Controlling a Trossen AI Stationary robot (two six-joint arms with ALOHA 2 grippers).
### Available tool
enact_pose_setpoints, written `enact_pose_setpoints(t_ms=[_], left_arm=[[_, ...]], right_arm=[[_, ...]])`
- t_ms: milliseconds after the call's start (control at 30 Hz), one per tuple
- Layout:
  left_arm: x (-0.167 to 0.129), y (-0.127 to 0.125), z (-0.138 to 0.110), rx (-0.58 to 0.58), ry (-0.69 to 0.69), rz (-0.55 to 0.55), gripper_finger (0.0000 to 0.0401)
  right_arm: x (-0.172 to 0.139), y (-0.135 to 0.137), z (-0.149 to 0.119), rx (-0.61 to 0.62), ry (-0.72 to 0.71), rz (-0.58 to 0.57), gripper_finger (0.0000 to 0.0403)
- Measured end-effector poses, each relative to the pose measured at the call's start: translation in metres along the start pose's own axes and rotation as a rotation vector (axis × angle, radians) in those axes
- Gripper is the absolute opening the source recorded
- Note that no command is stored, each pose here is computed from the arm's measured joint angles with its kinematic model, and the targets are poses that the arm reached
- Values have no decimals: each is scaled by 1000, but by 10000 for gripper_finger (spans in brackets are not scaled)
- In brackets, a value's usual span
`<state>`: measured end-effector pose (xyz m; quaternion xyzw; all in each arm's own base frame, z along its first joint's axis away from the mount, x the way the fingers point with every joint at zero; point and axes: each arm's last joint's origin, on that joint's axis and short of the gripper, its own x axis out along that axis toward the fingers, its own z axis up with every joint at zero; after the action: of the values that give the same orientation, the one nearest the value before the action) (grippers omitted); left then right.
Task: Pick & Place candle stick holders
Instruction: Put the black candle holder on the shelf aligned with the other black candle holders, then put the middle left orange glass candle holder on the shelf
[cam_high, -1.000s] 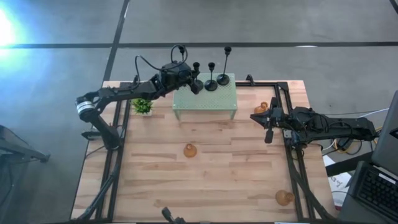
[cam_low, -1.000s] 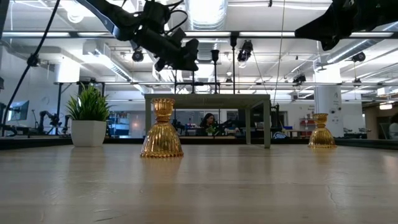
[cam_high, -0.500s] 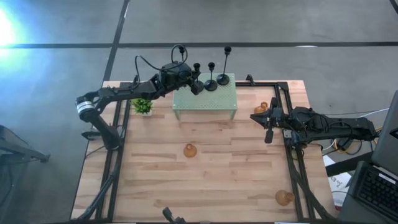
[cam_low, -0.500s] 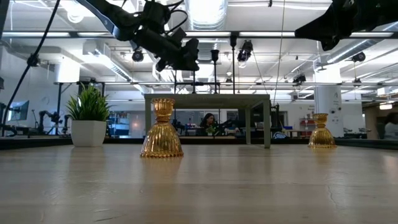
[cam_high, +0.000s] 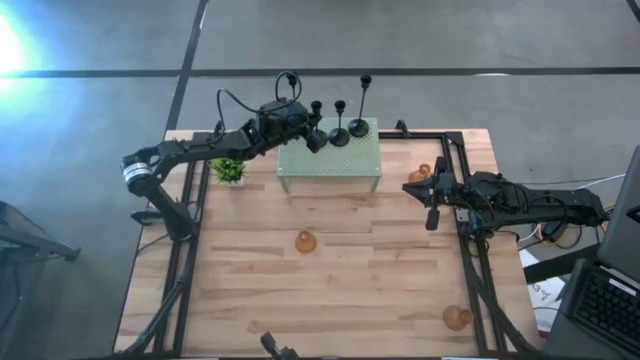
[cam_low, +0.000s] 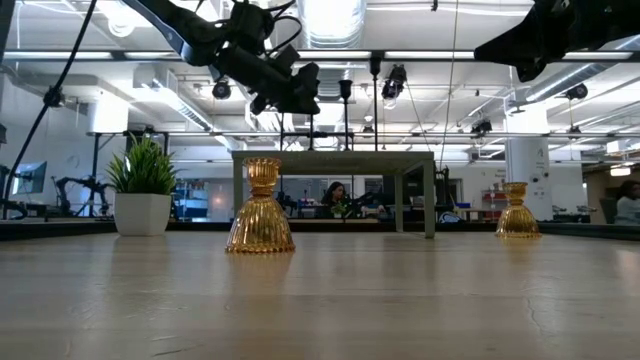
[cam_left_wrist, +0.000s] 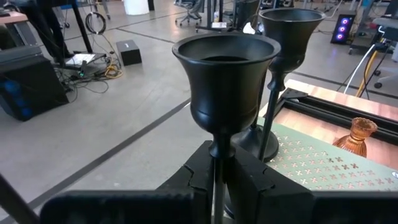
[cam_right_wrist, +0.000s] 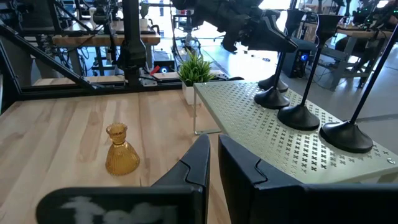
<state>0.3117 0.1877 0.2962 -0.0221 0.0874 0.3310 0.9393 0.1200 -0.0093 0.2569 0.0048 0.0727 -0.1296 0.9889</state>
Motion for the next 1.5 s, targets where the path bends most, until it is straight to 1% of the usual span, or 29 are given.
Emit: enact_pose_setpoints(t_ms=[500, 633, 867, 1033, 1167, 1333, 1500], left_arm=[[0, 2, 0, 14, 4, 5, 53], [0, 2, 0, 14, 5, 5, 70], [0, 2, -1, 8, 9, 1, 116], [-2, 2, -3, 8, 45, 0, 137], [-8, 2, -2, 12, 81, -10, 142], [-23, 2, 6, 16, 108, -36, 142], [-45, 0, 14, 9, 167, -114, 142]], right_arm=[[0, 0, 0, -1, 2, 1, 28], [0, 0, 0, -1, 2, 1, 28], [0, 0, 0, -1, 4, 1, 28], [0, 0, -1, -3, 13, 0, 28], [0, 0, -2, -4, 19, 0, 28], [0, 0, -4, 10, 36, 1, 28], [0, 0, -4, 17, 38, 0, 28]])
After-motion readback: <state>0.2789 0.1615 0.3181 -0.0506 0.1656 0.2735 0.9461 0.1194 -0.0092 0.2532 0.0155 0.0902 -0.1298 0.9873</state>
